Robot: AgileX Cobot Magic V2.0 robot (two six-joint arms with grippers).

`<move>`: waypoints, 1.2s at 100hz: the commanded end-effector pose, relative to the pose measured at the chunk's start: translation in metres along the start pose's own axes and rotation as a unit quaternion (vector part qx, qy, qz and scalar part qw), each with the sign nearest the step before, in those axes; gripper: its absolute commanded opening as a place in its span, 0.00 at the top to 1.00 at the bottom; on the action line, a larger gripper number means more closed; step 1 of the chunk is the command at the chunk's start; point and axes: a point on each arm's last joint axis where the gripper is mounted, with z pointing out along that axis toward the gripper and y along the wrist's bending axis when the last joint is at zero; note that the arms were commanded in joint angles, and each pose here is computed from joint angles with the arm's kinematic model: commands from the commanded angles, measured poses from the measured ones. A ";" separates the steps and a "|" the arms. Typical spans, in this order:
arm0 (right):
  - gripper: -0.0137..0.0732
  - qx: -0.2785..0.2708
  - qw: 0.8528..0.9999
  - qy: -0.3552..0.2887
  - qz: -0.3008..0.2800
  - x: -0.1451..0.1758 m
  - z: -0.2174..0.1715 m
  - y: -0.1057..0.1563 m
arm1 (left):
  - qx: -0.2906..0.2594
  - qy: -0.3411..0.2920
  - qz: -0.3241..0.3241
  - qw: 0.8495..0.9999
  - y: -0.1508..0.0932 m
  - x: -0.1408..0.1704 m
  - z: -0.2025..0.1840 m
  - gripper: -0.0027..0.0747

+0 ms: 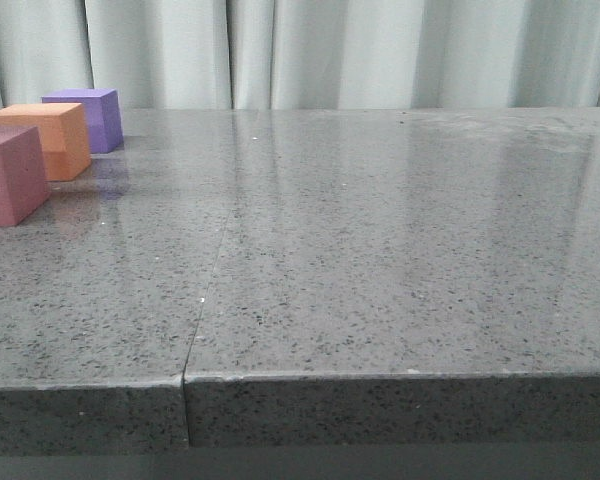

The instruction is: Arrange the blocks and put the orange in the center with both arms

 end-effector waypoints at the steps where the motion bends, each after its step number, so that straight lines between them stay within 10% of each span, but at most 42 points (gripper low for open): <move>1: 0.92 -0.002 0.999 -0.050 -0.005 -0.014 -0.004 0.001 | 0.025 -0.062 -0.009 0.998 0.004 -0.008 -0.029 0.99; 120: 0.92 -0.002 0.999 -0.050 -0.005 -0.014 -0.004 0.001 | 0.066 -0.119 -0.014 0.991 0.062 0.140 -0.110 0.99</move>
